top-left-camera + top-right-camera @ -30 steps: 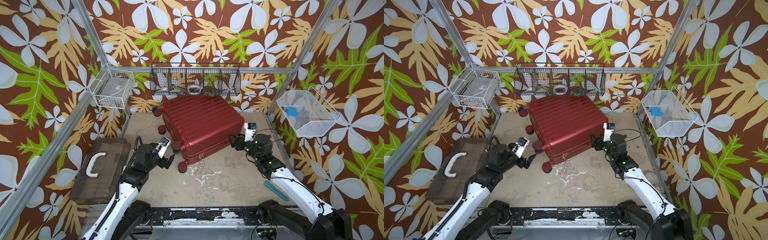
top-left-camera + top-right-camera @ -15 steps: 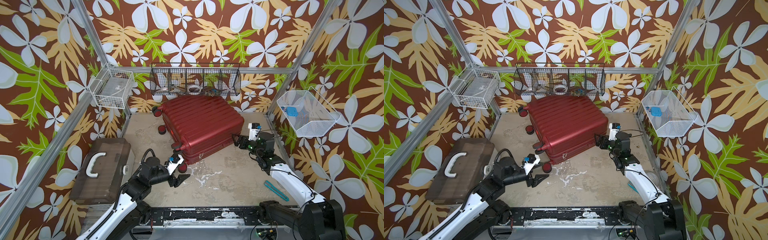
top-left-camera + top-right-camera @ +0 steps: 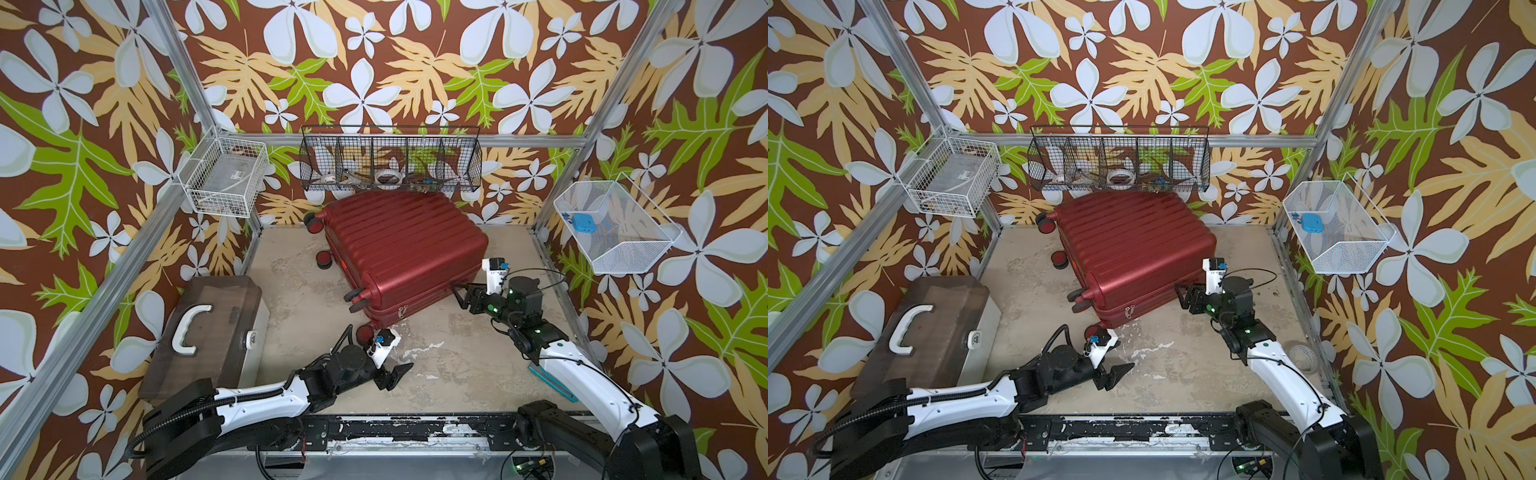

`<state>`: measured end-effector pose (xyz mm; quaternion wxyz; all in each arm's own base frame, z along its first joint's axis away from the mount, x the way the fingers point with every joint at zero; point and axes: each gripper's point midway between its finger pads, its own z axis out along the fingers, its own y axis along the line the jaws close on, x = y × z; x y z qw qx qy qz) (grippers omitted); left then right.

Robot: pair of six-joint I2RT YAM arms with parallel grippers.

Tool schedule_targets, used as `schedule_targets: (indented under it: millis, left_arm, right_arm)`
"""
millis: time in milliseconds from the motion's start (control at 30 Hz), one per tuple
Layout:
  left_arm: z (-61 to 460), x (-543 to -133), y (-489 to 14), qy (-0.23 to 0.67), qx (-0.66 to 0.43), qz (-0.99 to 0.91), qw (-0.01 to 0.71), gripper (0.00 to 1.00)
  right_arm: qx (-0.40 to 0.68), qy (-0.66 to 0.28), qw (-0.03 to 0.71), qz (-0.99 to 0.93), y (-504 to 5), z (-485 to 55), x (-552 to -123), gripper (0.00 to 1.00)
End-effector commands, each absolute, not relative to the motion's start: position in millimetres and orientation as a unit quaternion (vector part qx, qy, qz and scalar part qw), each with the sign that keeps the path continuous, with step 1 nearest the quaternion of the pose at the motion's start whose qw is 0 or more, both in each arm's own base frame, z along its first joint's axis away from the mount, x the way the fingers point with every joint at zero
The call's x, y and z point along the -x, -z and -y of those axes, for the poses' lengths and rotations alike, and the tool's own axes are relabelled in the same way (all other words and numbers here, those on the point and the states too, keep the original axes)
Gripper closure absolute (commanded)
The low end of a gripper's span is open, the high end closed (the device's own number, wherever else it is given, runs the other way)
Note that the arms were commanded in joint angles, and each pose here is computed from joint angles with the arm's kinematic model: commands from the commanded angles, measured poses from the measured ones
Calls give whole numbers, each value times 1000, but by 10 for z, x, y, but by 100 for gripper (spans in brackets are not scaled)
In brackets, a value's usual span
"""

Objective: Open the suitcase zippers
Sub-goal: Adjust the suitcase at the center of the board.

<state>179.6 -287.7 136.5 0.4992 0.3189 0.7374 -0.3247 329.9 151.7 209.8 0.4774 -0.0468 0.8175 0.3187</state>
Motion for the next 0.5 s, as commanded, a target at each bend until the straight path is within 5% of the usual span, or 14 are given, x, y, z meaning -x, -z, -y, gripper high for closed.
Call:
schedule_targets:
  millis: [0,333,467]
  left_arm:
    - [2727,-2104,-1723,303,-234,-717,582,22]
    - [2385,-2293,-1621,301,-186,-740,571,16]
    - [2181,-2531,-1807,283,-164,-724,607,16]
  right_arm:
    - [53,-284,498,-817,-2219,-1475,-3447,29]
    - [-161,-215,613,-743,-2614,-559,-4144,7]
    - [-129,-229,618,-741,-2689,-556,-4507,6]
